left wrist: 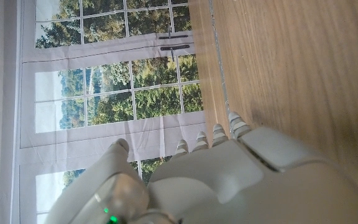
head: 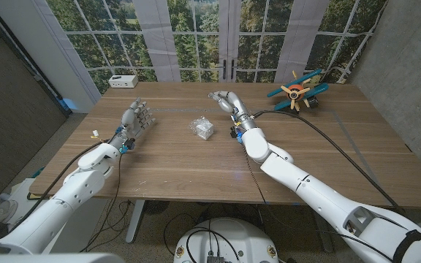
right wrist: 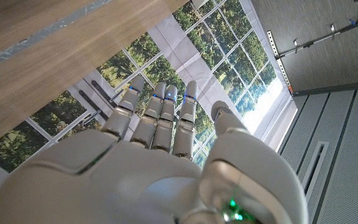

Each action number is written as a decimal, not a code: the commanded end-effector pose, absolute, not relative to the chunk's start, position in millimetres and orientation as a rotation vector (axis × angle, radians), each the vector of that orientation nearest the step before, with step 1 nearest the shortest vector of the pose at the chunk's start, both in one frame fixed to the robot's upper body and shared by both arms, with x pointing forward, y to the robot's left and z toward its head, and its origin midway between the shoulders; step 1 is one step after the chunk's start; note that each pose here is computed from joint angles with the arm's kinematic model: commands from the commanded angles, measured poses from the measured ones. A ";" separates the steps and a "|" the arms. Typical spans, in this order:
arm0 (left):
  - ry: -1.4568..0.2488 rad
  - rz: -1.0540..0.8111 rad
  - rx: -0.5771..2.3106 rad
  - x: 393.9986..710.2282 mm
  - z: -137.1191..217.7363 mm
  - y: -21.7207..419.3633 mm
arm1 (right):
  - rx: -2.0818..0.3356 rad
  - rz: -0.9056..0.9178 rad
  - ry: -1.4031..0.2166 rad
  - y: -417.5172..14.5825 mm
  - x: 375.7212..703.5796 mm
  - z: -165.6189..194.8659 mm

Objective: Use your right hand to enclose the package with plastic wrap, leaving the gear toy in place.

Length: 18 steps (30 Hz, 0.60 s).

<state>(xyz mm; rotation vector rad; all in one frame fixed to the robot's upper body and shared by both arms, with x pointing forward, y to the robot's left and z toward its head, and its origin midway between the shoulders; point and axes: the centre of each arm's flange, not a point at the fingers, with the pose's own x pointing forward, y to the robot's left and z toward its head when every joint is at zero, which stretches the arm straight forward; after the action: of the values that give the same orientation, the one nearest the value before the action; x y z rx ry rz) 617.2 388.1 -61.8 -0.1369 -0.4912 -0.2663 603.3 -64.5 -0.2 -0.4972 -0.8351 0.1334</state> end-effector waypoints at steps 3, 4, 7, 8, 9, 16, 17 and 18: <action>-0.579 -0.238 -0.063 620.3 -57.8 387.4 | -0.384 0.086 -0.798 -85.1 597.8 2.9; -0.593 -0.229 -0.058 619.4 -57.2 387.6 | -0.369 0.088 -0.794 -86.6 598.2 2.4; -0.625 -0.202 -0.045 615.4 -55.4 389.1 | -0.337 0.079 -0.786 -91.8 598.7 0.4; -0.635 -0.196 -0.043 614.1 -54.8 390.0 | -0.326 0.069 -0.783 -93.5 598.6 -0.3; -0.642 -0.190 -0.043 612.8 -54.3 390.9 | -0.325 0.058 -0.781 -95.4 598.5 -1.0; -0.659 -0.202 -0.042 609.9 -53.2 395.7 | -0.274 -0.005 -0.766 -110.8 596.4 -5.4; -0.656 -0.208 -0.044 610.4 -53.5 396.2 | -0.263 -0.012 -0.763 -113.0 595.7 -5.9; -0.655 -0.214 -0.045 610.8 -54.0 396.5 | -0.260 -0.018 -0.763 -115.2 595.2 -6.5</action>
<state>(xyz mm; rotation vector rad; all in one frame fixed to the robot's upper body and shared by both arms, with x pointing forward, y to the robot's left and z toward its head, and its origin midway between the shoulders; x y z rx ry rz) 614.7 390.4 -55.4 -0.0601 -0.6148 -0.2121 598.4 -93.1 -0.7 -0.3440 -0.7889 0.0615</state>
